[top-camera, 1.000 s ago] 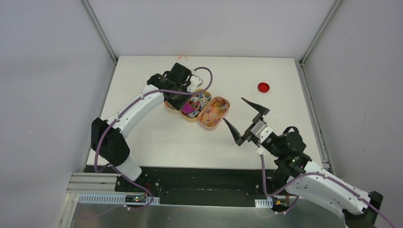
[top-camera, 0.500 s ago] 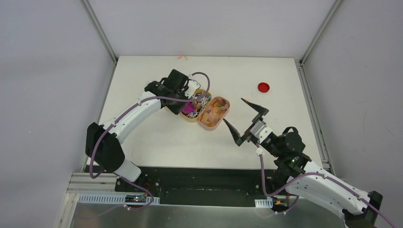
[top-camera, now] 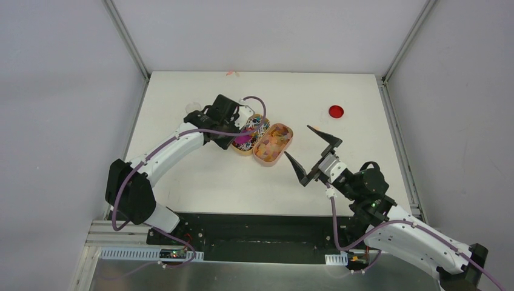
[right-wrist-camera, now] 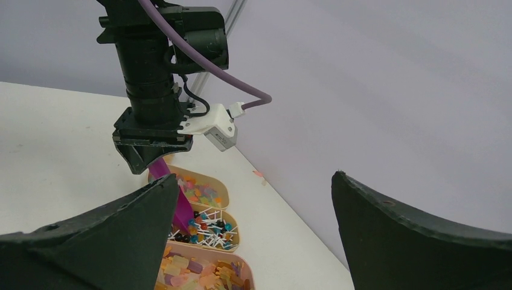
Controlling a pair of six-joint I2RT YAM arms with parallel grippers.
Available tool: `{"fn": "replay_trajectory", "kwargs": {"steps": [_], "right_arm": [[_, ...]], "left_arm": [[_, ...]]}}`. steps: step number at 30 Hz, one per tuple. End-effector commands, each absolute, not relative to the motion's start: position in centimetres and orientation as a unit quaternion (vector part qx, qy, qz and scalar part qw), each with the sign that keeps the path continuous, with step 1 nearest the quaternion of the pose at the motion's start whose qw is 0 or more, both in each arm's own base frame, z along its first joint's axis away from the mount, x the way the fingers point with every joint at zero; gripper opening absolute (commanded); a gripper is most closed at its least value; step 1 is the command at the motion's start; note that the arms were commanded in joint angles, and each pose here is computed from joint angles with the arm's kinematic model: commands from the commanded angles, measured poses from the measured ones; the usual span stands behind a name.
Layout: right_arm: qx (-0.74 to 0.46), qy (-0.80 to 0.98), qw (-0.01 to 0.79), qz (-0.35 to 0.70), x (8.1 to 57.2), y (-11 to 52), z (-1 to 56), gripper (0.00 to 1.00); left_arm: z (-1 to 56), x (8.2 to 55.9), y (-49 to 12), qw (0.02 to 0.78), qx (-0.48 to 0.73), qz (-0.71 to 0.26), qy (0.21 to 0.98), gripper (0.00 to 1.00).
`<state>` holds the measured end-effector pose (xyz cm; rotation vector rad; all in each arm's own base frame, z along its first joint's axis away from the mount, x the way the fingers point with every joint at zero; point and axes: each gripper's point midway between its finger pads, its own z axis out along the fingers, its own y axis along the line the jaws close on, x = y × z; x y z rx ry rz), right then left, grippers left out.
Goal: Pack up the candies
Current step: Scoop the fake candies from the storage box.
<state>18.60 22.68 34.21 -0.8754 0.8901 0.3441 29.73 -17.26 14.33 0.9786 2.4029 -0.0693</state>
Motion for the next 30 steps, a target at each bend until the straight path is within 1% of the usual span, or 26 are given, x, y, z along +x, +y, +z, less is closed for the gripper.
{"fn": "replay_trajectory", "kwargs": {"steps": [1, 11, 19, 30], "right_arm": [[-0.391, 0.406, 0.810, 0.161, 18.7, 22.4, 35.5, 0.99], [-0.389, 0.403, 0.812, 0.164, 18.5, 22.3, 35.6, 0.99], [-0.389, 0.406, 0.811, 0.161, 18.6, 22.3, 35.4, 0.99], [-0.389, 0.404, 0.812, 0.164, 18.5, 22.3, 35.6, 0.99]], "left_arm": [[15.3, 30.5, -18.4, 0.301, 0.361, -0.041, 0.881, 0.00], [15.0, 29.8, -17.4, 0.303, 0.353, -0.027, 0.885, 0.00], [14.8, 29.8, -17.5, 0.318, 0.350, -0.035, 0.880, 0.00], [13.1, 28.9, -16.6, 0.316, 0.341, -0.029, 0.885, 0.00]]}}
